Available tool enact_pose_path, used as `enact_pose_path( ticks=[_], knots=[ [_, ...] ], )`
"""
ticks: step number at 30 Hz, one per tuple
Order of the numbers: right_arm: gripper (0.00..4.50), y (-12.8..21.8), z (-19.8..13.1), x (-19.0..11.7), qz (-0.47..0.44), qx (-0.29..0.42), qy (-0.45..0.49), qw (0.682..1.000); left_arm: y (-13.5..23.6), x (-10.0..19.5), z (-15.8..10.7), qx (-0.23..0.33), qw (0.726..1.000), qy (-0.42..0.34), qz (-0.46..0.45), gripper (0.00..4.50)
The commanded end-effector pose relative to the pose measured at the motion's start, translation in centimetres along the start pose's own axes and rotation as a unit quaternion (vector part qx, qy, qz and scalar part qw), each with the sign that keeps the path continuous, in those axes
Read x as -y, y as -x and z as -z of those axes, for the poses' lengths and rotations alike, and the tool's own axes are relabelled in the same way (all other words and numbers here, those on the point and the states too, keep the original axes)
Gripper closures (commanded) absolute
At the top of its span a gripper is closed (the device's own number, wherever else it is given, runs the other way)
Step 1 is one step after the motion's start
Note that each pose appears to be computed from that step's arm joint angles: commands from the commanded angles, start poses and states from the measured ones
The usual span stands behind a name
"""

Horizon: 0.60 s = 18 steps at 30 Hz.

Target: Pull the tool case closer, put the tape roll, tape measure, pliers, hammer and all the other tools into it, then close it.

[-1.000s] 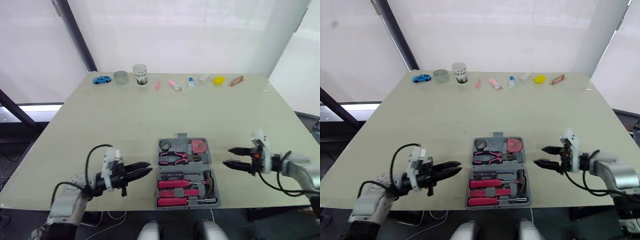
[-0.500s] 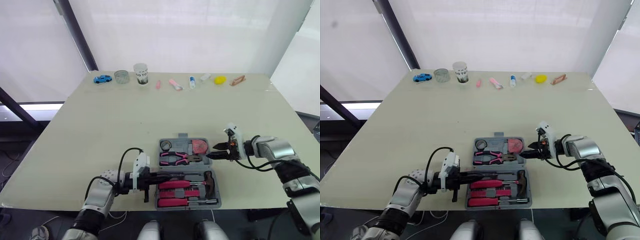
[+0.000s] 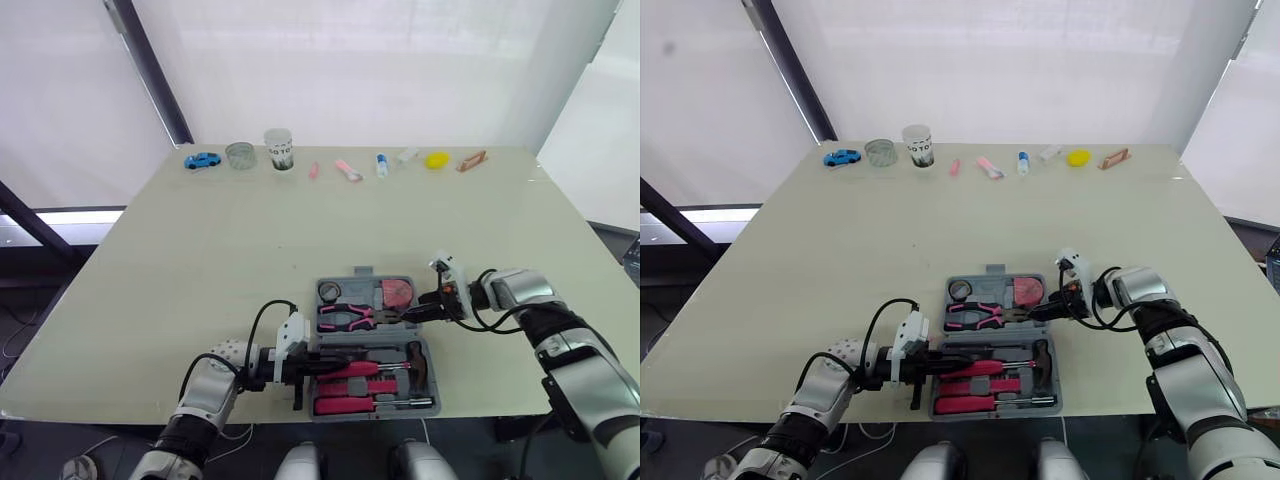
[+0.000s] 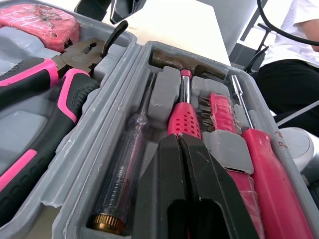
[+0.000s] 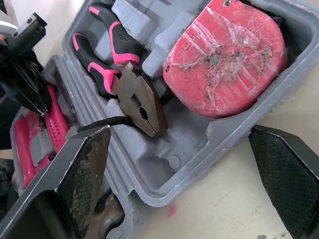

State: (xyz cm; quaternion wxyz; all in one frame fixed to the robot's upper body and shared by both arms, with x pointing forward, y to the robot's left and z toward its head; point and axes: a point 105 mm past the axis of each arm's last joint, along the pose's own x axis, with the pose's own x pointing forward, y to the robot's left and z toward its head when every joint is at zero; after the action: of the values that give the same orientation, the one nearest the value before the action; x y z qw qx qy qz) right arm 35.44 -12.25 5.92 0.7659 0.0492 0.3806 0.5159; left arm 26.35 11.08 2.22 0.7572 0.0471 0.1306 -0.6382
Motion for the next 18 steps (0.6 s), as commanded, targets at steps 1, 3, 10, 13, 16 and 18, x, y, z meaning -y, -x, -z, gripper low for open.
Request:
enact_pose_path(
  ticks=[1, 3, 10, 13, 16, 18],
  knots=[
    [0.00, -0.3, -1.7, -1.7, -0.056, 0.034, 0.003, 0.998, -0.3, 0.9, 2.1, -0.035, 0.999, 0.026, 0.006, 4.41],
    [0.00, -0.2, -1.7, -2.0, -0.063, 0.037, 0.011, 0.997, -0.6, 1.0, 1.8, -0.035, 0.999, 0.020, 0.008, 4.41],
    [0.00, 0.3, -2.0, -2.9, -0.087, 0.060, 0.014, 0.994, -1.3, 1.2, 0.3, -0.030, 0.999, 0.003, 0.012, 4.41],
    [0.00, 0.8, -2.4, -3.3, -0.096, 0.075, 0.013, 0.992, -0.6, 1.1, 0.0, -0.026, 1.000, -0.003, 0.006, 4.41],
    [0.00, 1.7, -2.7, -3.7, -0.101, 0.090, 0.015, 0.991, 0.3, 1.4, -0.5, -0.021, 1.000, -0.008, 0.000, 4.41],
    [0.00, 2.2, -2.7, -4.1, -0.106, 0.096, 0.014, 0.990, 1.4, 1.7, -0.7, -0.017, 1.000, -0.006, -0.009, 4.41]
  ],
)
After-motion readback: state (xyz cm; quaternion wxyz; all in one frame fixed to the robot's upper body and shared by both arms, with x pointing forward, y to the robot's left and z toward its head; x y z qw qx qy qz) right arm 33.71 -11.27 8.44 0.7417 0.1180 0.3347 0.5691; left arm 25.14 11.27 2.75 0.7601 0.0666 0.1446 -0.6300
